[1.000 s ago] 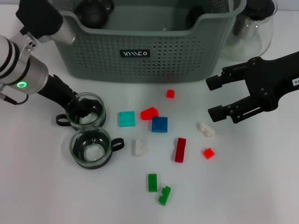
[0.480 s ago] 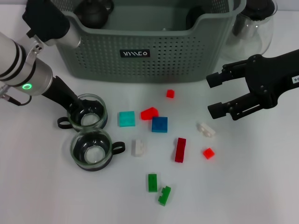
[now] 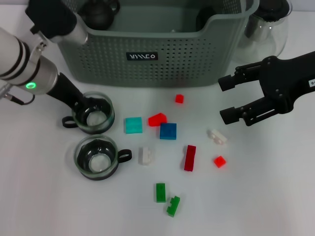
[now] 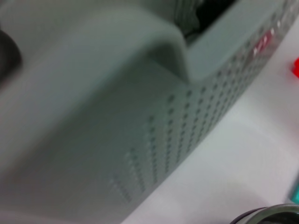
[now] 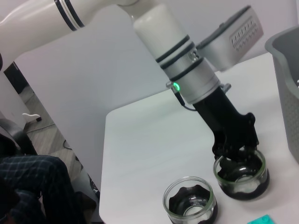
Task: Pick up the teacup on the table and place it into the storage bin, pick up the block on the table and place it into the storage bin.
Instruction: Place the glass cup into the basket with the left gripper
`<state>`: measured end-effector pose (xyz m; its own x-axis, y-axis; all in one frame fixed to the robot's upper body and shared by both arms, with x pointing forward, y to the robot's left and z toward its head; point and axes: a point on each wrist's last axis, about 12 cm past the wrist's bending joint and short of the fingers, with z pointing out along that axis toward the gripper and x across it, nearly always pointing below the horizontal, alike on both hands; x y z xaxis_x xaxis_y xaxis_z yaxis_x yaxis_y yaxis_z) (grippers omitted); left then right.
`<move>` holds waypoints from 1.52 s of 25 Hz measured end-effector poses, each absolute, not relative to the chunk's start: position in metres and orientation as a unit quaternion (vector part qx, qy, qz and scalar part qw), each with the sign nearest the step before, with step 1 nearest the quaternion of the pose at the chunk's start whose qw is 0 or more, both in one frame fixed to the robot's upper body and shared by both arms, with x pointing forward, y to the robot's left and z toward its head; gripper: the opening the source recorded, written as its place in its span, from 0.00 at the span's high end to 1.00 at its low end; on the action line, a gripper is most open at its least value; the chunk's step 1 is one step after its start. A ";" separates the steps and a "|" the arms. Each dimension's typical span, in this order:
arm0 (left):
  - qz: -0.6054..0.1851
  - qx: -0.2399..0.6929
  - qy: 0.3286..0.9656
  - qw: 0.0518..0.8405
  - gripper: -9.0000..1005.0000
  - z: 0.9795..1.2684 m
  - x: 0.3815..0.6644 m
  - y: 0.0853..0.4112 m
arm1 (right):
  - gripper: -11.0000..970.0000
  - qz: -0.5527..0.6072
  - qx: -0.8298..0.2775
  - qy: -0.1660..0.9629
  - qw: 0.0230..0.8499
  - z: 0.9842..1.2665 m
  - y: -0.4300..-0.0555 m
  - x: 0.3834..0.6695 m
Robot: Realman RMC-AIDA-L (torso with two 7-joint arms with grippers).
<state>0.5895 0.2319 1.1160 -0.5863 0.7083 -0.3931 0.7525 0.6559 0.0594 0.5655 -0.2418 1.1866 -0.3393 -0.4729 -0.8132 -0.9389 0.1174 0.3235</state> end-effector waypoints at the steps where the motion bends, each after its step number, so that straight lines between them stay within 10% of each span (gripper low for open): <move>1: -0.057 0.411 0.889 0.195 0.94 1.116 0.590 0.232 | 0.04 0.430 -0.507 0.696 0.271 1.187 -0.242 0.566; 14: -0.197 0.358 0.879 0.246 0.94 1.163 0.569 0.256 | 0.04 0.419 -0.491 0.717 0.264 1.191 -0.258 0.569; 24: -0.385 0.402 0.758 0.340 0.94 1.226 0.564 0.239 | 0.04 0.420 -0.455 0.753 0.223 1.178 -0.284 0.567; 38: -0.197 0.348 0.820 0.409 0.94 1.278 0.685 0.178 | 0.04 0.403 -0.450 0.772 0.197 1.166 -0.289 0.564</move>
<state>0.6853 0.1776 1.2778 -0.4225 0.4098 -0.8084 0.7319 0.6803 -0.0376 0.5645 -0.2892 1.1659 -0.5170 -0.5359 -0.6674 -0.8540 0.2702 0.4446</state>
